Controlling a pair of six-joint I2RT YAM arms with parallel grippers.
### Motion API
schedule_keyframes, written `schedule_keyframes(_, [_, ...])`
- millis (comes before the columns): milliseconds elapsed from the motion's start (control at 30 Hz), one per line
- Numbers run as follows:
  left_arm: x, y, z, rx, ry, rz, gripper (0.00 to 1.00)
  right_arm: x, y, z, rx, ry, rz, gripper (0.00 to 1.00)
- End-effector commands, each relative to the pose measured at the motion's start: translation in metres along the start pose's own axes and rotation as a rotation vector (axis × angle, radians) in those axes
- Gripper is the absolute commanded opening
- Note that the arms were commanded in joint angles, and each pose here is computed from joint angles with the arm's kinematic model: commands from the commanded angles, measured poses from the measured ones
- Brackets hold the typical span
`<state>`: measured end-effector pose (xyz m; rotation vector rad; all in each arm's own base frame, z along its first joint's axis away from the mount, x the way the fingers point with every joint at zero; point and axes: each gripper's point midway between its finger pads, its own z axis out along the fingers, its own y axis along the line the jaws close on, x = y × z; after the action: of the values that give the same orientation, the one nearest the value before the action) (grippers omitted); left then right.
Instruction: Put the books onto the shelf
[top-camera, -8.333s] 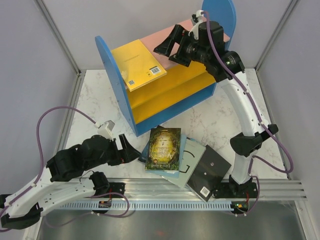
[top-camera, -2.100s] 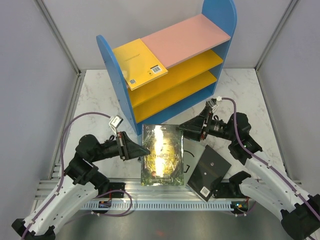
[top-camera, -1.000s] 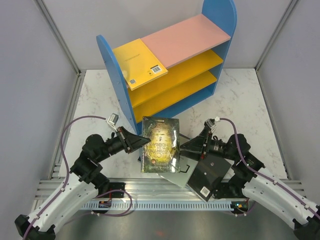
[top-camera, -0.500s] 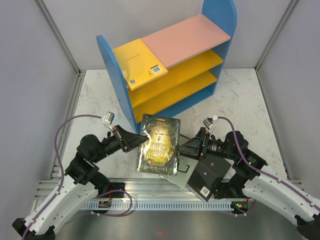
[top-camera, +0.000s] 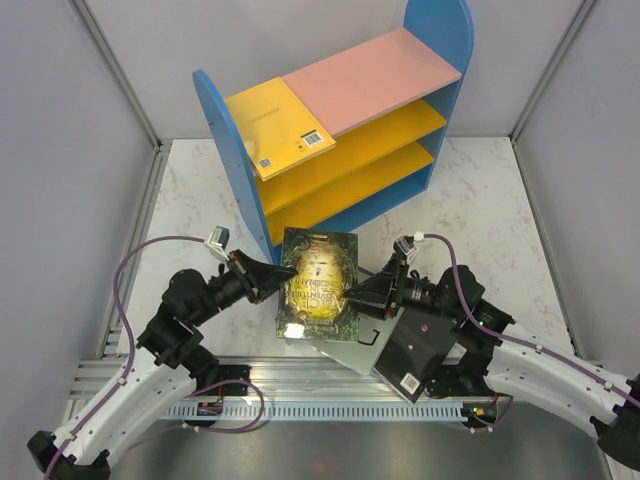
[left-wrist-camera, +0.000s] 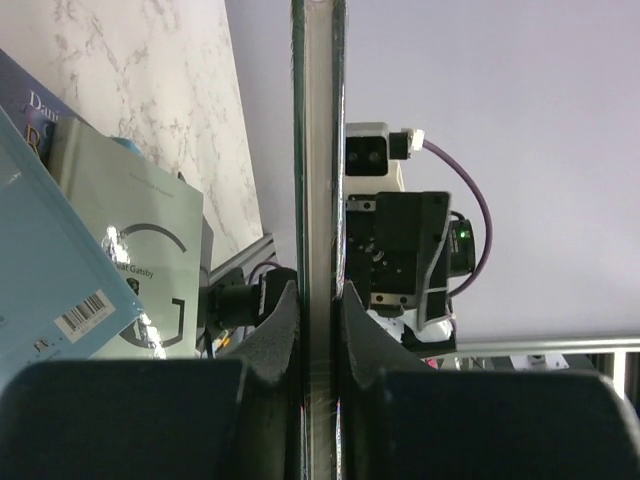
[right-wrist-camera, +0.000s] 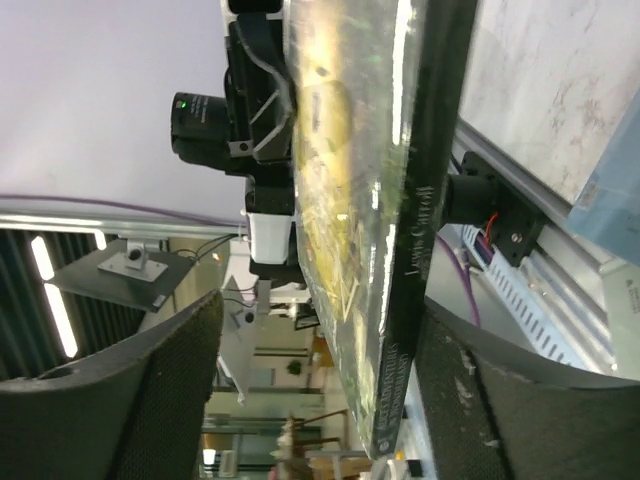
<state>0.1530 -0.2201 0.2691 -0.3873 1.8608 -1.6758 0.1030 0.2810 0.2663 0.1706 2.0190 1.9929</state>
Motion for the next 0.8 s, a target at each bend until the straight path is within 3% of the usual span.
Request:
schedule_keyframes(0, [-0.025,-0.037,0.001,0.126,-0.122,-0.041,0.02,-0.002,0.053,0.008,-0.162,-0.008,-0.031,0.74])
schedule_keyframes(167, [-0.032,-0.029,0.005,0.082,-0.157,-0.063,0.02,-0.006,0.068,0.015,-0.188,-0.021,-0.032,0.53])
schedule_keyframes(267, [-0.028,-0.030,0.006,0.052,-0.126,-0.057,0.02,-0.011,0.074,0.017,-0.162,-0.040,-0.057,0.28])
schedule_keyframes(300, [-0.023,-0.028,0.008,0.040,-0.090,-0.053,0.03,-0.012,0.073,0.018,-0.146,-0.042,-0.086,0.11])
schedule_keyframes(333, [-0.018,-0.026,0.007,0.022,-0.063,-0.051,0.08,-0.015,0.087,0.018,-0.152,-0.051,-0.113,0.03])
schedule_keyframes(467, [-0.002,-0.029,-0.003,-0.007,0.031,0.030,0.39,-0.028,0.103,0.017,-0.086,-0.049,-0.183,0.00])
schedule_keyframes(500, [0.002,-0.019,-0.007,-0.058,0.044,0.029,0.52,-0.033,0.129,0.013,-0.117,-0.057,-0.219,0.00])
schedule_keyframes(600, [0.004,-0.016,-0.029,-0.099,0.030,0.074,0.68,-0.058,0.138,0.006,-0.048,-0.066,-0.280,0.00])
schedule_keyframes(767, [0.013,-0.010,-0.068,-0.115,0.005,0.094,0.74,-0.100,0.201,-0.005,-0.052,-0.088,-0.411,0.00])
